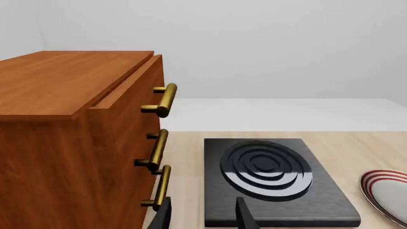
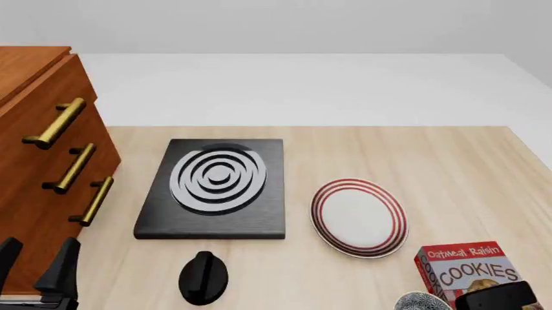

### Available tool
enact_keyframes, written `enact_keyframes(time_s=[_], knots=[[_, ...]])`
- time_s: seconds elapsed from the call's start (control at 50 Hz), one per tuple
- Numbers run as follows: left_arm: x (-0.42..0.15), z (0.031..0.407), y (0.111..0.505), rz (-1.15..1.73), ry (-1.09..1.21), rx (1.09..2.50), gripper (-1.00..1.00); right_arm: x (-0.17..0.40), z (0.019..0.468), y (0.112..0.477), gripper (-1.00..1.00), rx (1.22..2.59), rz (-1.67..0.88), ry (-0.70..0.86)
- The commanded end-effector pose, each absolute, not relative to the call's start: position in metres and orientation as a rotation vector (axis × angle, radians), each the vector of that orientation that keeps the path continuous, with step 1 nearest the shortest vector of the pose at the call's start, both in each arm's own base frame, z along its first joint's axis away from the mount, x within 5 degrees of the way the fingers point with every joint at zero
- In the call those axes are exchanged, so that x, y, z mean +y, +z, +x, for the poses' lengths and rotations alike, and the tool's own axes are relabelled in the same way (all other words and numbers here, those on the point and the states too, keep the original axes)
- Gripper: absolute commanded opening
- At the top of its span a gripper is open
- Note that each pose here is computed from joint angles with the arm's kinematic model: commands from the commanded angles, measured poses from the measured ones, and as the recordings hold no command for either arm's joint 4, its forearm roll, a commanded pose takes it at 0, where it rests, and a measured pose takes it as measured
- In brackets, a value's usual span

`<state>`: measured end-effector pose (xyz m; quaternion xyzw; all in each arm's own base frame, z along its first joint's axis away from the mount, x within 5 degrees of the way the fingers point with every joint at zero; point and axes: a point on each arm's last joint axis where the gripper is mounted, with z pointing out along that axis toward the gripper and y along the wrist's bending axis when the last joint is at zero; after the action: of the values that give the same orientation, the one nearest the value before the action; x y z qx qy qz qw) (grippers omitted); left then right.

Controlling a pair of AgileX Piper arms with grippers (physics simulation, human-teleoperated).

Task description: Pick the akita bowl on the ramekin and place it on the plate.

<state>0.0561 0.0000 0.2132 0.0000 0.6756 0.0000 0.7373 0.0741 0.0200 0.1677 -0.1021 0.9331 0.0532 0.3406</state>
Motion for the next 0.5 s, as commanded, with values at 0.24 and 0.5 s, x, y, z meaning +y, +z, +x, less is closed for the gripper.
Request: enact_keyframes(time_s=[0.24,0.5], knots=[[0.0,0.0561,0.2132,0.0,0.0,1.484,1.0,0.0226,0.0773,0.1612,1.0,2.44,-0.278,0.151],[0.0,0.0561,0.2132,0.0,0.0,1.484,1.0,0.0223,0.0774,0.162,-1.0,2.438,-0.28,0.147]])
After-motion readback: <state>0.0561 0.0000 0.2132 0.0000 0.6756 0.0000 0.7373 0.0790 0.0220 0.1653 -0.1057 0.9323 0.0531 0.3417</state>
